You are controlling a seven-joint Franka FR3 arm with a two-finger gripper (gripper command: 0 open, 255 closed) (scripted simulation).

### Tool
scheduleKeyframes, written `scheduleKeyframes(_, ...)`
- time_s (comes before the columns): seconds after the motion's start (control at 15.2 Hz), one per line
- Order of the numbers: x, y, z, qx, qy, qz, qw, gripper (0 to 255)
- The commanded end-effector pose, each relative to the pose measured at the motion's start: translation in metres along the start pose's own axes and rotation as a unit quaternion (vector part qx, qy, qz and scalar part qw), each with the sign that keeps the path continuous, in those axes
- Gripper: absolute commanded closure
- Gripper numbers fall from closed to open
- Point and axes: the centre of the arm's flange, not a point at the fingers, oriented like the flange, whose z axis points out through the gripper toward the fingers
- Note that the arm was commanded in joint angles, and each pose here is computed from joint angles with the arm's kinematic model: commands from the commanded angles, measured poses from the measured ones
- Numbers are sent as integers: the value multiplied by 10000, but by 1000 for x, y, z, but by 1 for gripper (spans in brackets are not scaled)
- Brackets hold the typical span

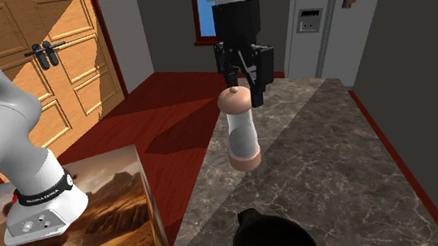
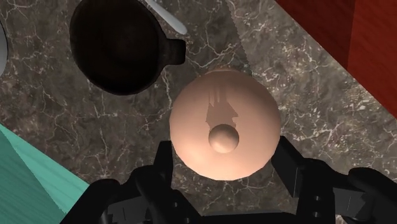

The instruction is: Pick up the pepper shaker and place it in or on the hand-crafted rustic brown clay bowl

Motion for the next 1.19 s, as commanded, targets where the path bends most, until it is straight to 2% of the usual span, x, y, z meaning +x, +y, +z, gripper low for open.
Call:
scheduleKeyframes(0.0,-1,1,-7,1,-1,0,10000,255)
scheduleKeyframes(0.86,-45,164,-59,1,-1,0,10000,255)
scheduleKeyframes(1.12,-46,162,-38,1,-1,0,10000,255)
